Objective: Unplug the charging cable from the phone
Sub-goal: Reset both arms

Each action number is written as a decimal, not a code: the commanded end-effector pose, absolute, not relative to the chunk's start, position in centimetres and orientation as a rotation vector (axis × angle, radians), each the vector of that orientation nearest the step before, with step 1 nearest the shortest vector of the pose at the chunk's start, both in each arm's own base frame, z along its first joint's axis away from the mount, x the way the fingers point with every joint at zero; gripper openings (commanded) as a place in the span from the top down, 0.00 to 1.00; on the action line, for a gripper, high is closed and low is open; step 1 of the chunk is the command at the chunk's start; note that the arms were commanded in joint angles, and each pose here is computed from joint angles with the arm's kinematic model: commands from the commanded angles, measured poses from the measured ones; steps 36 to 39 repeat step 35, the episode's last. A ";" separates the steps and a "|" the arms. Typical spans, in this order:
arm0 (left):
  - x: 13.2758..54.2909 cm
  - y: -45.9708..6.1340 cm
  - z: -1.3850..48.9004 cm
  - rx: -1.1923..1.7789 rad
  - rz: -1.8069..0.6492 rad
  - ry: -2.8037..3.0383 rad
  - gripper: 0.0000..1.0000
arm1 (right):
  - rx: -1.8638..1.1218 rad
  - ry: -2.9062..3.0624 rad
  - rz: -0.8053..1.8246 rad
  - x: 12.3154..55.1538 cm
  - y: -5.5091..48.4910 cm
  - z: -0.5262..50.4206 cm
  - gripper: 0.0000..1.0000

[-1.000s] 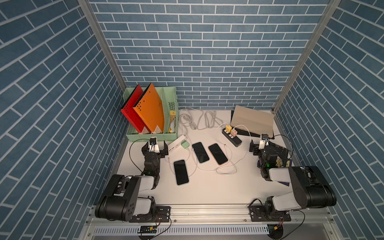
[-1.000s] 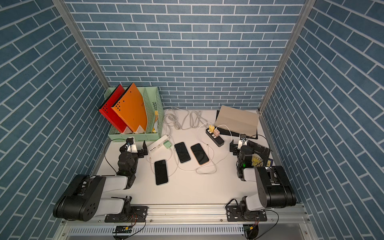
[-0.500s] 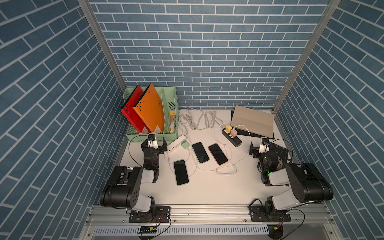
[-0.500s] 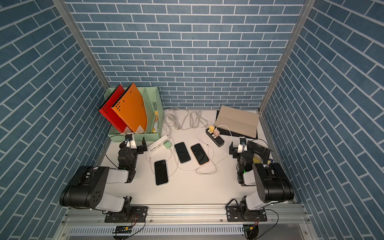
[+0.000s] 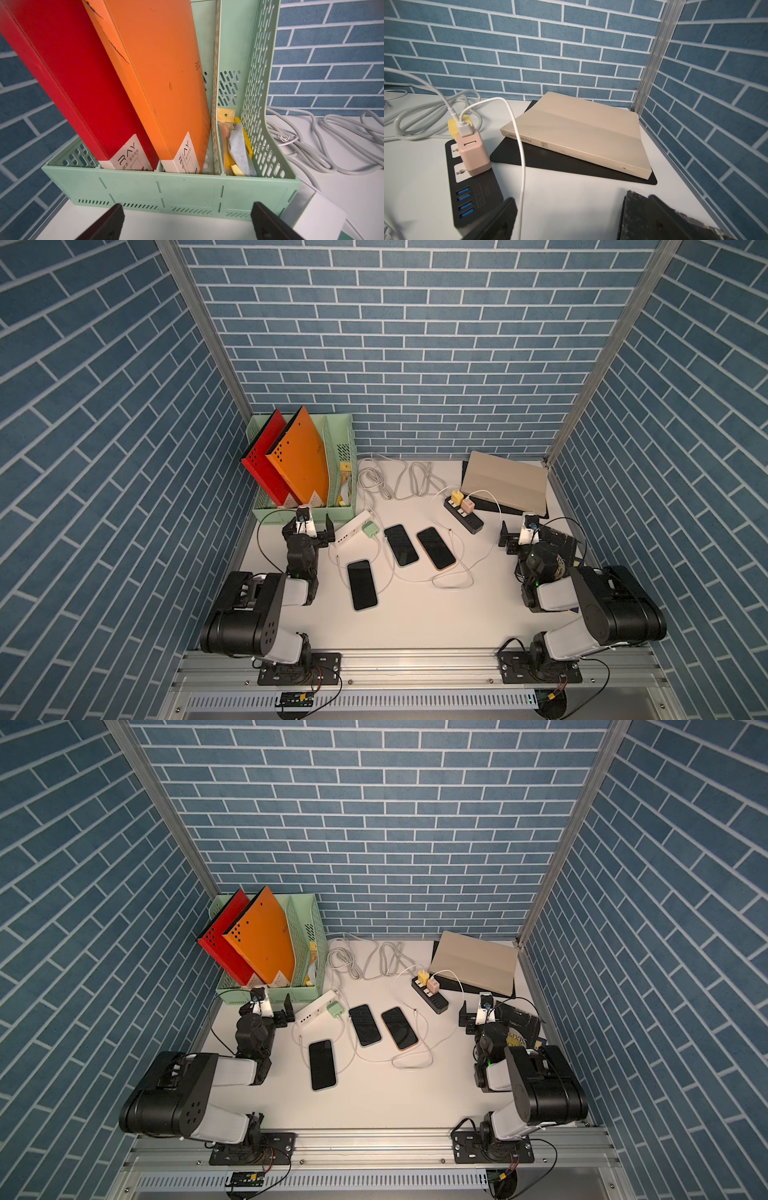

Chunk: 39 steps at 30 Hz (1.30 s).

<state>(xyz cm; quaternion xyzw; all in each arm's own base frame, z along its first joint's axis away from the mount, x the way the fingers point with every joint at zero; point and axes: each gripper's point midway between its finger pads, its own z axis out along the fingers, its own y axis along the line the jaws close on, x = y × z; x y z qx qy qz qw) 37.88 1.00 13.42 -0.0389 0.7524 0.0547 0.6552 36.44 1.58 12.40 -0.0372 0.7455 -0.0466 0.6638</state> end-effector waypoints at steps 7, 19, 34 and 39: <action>35.9 0.8 14.1 -0.079 0.097 1.622 0.00 | -0.210 1.622 -0.048 35.9 3.4 13.4 0.00; 36.0 3.6 13.3 -0.259 0.197 1.642 0.00 | -0.009 1.611 -0.140 35.4 0.2 13.7 0.01; 36.4 3.0 13.2 -0.221 0.182 1.656 0.00 | -0.082 1.626 -0.115 35.8 1.3 13.5 0.00; 36.4 3.0 13.3 -0.221 0.181 1.654 0.00 | -0.081 1.626 -0.116 35.8 1.3 13.5 0.01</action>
